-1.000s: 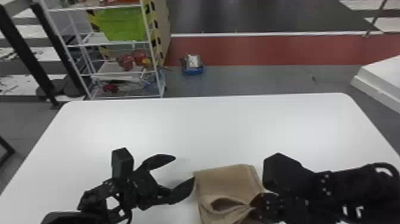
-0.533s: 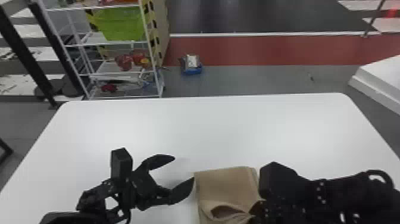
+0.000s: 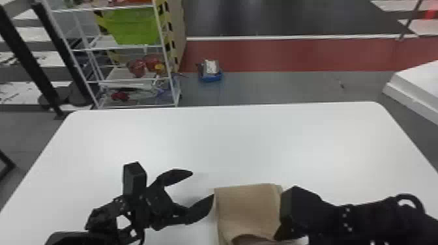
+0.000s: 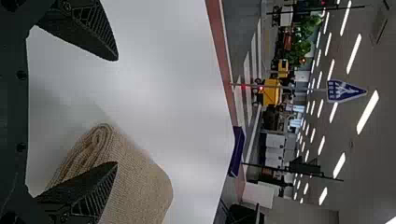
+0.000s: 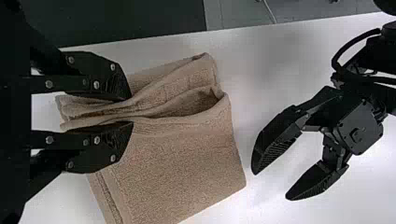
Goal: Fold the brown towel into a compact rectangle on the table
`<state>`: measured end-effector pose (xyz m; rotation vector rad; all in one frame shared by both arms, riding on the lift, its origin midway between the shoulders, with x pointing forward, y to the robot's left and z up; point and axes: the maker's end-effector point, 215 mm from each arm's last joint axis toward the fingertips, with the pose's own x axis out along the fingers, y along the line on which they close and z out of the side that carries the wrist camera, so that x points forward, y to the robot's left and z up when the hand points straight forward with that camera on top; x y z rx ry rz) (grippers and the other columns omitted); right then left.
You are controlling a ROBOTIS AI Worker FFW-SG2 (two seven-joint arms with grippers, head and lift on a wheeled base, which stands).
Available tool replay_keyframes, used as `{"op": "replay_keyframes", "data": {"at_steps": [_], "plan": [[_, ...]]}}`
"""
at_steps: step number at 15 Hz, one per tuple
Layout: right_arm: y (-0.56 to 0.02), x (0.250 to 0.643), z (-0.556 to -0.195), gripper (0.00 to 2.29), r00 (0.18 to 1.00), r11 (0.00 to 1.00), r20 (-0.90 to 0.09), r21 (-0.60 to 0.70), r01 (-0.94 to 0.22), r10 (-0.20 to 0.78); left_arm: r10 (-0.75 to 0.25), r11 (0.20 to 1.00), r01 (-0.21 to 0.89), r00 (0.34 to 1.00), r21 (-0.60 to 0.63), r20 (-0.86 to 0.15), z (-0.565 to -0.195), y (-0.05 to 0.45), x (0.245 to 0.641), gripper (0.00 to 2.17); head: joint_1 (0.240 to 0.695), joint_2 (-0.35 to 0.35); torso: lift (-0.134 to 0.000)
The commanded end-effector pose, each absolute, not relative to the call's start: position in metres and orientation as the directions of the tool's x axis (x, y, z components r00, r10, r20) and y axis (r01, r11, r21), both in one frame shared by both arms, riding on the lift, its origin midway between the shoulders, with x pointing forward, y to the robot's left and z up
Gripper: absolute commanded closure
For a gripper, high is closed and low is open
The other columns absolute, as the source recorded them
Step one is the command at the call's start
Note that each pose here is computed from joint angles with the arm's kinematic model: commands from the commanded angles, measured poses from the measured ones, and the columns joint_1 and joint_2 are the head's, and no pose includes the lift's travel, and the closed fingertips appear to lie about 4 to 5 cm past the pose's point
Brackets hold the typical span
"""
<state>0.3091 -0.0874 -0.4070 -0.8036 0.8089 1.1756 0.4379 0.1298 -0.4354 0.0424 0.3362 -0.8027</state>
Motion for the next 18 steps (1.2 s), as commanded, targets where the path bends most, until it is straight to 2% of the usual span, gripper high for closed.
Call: {"op": "replay_keyframes", "data": {"at_steps": [1,4,7,9,10,11,18], "plan": [[-0.088,0.308,-0.404,0.48,0.191,0.224,-0.865,-0.094,-0.970,0.464,-0.699,0.697,0.711,0.645,-0.091,-0.308,-0.435,0.128,0.438,0.09,0.695,0.066,-0.123],[-0.085,0.308,-0.392,0.48,0.196,0.250,-0.847,-0.078,-0.965,0.495,-0.700,0.696,0.713,0.644,-0.090,-0.307,-0.435,0.128,0.438,0.09,0.695,0.065,-0.123],[-0.084,0.319,-0.370,0.54,0.199,0.315,-0.797,-0.011,-0.949,0.570,-0.702,0.694,0.715,0.644,-0.088,-0.305,-0.434,0.128,0.438,0.09,0.695,0.068,-0.123],[-0.087,0.326,-0.374,1.20,0.205,0.332,-0.798,-0.007,-0.943,0.567,-0.704,0.692,0.717,0.642,-0.088,-0.304,-0.434,0.127,0.437,0.09,0.695,0.068,-0.123],[-0.087,0.330,-0.375,1.63,0.202,0.338,-0.793,0.005,-0.941,0.575,-0.705,0.690,0.718,0.640,-0.089,-0.304,-0.434,0.127,0.437,0.09,0.695,0.067,-0.123],[-0.089,0.335,-0.376,1.88,0.205,0.345,-0.792,0.008,-0.938,0.576,-0.705,0.690,0.718,0.640,-0.089,-0.304,-0.434,0.127,0.437,0.09,0.695,0.064,-0.123],[-0.066,0.317,-0.418,1.90,0.121,0.268,-0.832,0.035,-0.963,0.542,-0.715,0.679,0.728,0.631,-0.089,-0.301,-0.433,0.121,0.436,0.10,0.695,0.074,-0.123]]}}
